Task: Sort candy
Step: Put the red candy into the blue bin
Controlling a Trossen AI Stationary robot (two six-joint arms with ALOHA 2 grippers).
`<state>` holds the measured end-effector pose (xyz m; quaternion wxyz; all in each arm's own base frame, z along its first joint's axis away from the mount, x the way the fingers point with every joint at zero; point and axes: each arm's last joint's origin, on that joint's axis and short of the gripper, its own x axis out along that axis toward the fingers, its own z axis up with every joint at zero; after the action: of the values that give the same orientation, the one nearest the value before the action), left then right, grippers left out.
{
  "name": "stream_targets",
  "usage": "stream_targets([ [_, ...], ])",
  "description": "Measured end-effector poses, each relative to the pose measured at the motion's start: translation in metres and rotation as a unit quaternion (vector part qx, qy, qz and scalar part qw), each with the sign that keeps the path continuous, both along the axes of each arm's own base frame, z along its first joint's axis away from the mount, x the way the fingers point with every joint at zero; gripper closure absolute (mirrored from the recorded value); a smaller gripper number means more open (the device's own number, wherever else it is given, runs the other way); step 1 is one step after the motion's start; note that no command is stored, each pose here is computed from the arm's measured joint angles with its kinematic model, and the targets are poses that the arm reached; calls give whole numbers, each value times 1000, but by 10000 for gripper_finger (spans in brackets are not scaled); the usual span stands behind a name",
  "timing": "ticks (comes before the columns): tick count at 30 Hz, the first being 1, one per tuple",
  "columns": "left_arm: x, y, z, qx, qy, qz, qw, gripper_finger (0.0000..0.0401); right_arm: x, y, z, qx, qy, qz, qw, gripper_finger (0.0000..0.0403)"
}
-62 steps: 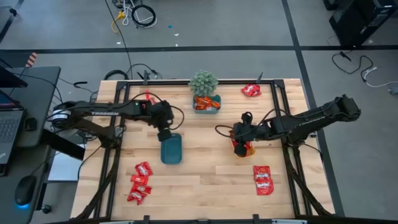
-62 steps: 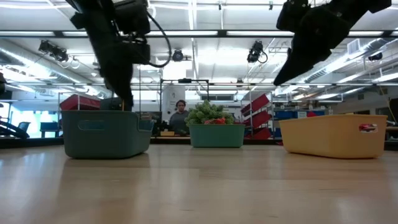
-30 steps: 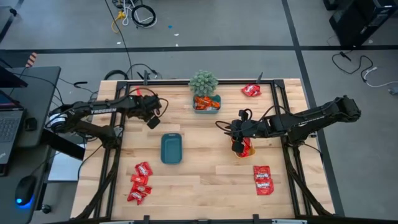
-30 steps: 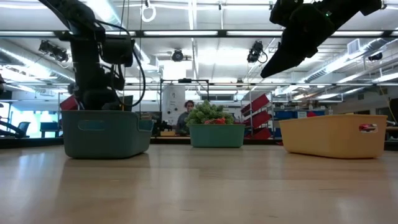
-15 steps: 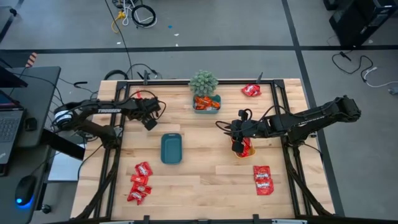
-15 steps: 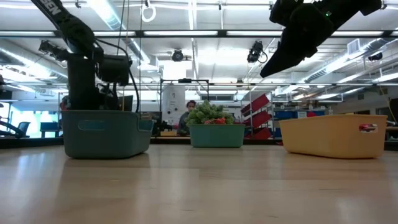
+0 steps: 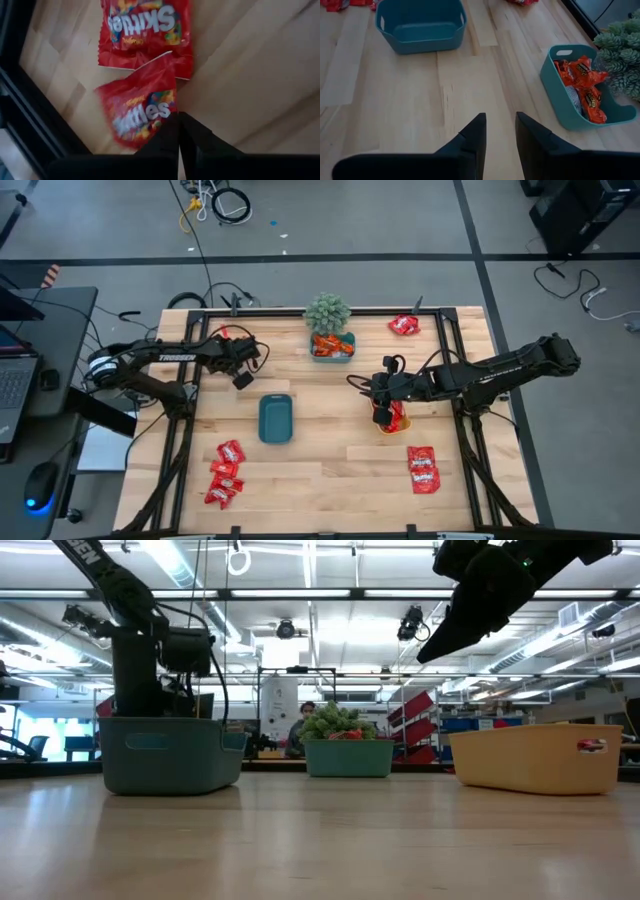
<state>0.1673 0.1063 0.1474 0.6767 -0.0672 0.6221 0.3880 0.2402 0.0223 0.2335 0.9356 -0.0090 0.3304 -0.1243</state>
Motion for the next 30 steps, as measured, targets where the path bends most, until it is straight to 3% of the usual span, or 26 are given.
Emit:
stream_targets([
  [5,17,-5,28,6,-7,-29,1000,398,0,0,0,-2,-3,-1,1000,321],
  [13,53,-29,98,12,-48,-109,993,400,0,0,1,-3,-3,-2,1000,321],
  [16,64,-45,125,-4,-79,-151,985,400,0,0,1,-3,-3,-2,1000,323],
  [18,70,-58,137,-39,-107,-186,976,400,0,0,1,-3,-3,-2,1000,323],
  [23,76,-93,145,-120,-137,-265,947,401,0,0,0,-4,-3,-2,1000,325],
  [30,74,-130,141,-144,-124,-328,925,401,0,0,0,-6,-2,0,1000,324],
])
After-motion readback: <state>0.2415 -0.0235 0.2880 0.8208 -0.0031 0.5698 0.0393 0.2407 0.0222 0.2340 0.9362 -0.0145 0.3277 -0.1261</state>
